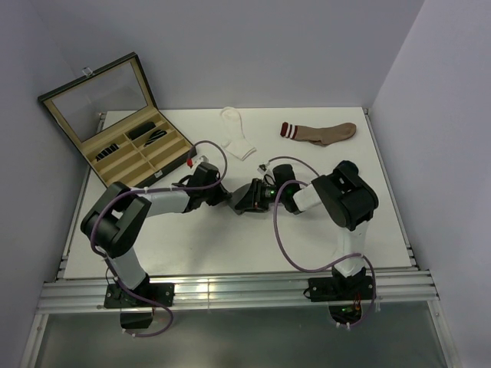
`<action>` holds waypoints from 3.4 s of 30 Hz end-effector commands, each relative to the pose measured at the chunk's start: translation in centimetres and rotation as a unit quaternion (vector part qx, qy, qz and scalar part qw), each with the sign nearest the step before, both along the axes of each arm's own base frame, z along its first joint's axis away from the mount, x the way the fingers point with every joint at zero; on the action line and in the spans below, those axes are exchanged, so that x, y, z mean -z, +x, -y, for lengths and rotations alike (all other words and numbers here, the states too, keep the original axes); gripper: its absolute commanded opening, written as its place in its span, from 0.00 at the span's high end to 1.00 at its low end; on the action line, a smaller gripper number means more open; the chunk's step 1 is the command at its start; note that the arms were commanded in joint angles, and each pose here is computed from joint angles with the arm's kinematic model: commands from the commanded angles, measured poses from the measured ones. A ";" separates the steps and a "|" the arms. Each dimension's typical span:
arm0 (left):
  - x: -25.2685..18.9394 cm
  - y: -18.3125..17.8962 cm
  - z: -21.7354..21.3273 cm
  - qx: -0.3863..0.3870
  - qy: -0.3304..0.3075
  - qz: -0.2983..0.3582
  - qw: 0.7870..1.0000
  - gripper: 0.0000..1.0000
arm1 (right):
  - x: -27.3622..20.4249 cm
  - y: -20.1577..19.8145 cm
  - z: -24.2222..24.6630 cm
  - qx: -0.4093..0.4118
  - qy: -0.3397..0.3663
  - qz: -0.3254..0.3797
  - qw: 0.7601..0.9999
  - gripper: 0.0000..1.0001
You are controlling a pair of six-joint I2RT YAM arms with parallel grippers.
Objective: Roll the socks
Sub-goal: Roll the sock at the center of the board.
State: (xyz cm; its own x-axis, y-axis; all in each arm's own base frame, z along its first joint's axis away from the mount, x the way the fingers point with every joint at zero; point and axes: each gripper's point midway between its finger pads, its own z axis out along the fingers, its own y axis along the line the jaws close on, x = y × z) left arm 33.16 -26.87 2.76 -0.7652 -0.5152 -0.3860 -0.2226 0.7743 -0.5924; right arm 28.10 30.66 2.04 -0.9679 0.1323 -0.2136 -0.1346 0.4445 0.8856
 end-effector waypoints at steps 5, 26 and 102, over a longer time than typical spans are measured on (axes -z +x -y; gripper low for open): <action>0.2 -0.1 -0.5 0.016 0.051 0.002 0.999 1.00 | -0.7 0.7 2.1 0.016 -0.098 0.058 0.993 0.54; -1.0 -0.5 -1.2 0.029 0.080 0.026 0.996 1.00 | 0.0 8.9 5.5 0.087 -0.284 0.130 0.946 0.62; -4.4 0.0 -0.8 -0.015 -0.017 0.035 0.999 0.21 | -1.8 -1.1 0.4 -0.031 -0.011 0.056 0.998 1.00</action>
